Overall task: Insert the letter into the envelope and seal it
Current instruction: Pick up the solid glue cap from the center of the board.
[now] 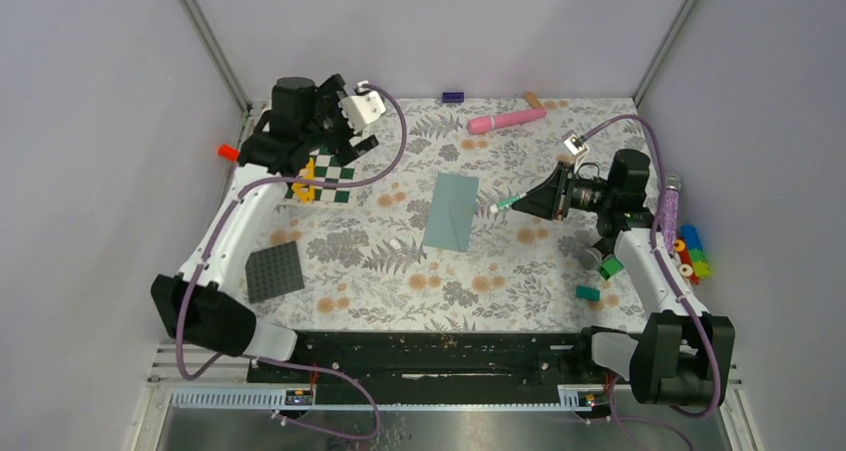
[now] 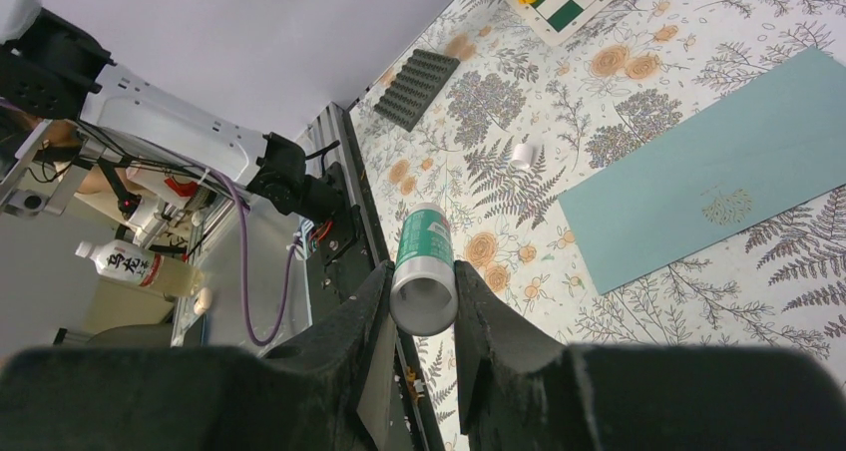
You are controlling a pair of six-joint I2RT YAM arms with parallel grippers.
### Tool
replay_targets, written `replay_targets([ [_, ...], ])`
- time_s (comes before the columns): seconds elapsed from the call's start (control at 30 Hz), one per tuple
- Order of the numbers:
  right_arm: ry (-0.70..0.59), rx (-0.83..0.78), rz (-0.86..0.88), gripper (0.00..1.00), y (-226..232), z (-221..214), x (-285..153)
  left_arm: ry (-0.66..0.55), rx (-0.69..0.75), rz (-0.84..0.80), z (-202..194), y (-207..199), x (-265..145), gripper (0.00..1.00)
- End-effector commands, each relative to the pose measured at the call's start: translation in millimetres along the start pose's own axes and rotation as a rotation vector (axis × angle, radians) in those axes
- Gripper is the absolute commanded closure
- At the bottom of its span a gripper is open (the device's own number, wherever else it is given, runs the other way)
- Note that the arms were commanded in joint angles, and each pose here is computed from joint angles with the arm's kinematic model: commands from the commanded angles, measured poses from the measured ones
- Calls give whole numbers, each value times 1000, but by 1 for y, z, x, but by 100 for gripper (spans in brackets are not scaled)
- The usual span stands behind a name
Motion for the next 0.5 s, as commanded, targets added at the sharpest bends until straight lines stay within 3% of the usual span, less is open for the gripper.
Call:
replay_targets([
  [0.0,-20,-64,-5,82,9,14,-3,-67,-230,-152,1,-29,13,1],
  [0.13,-17,-67,-13,82,9,13,-3,-14,-213,-293,-31,-60,34,1],
  [0.47,-10,-65,-32,82,5,11,-5,-72,275,-594,-88,-128,59,1],
])
Point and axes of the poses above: each gripper's point midway between its finger pads, its own x axis out along the fingers, its own y axis along the line the jaws close on, z = x × y, the point moved 10 cm from there along -x, back along the fingers, and after that the axes turned 5 degrees about -x, right-handed, at the moved point
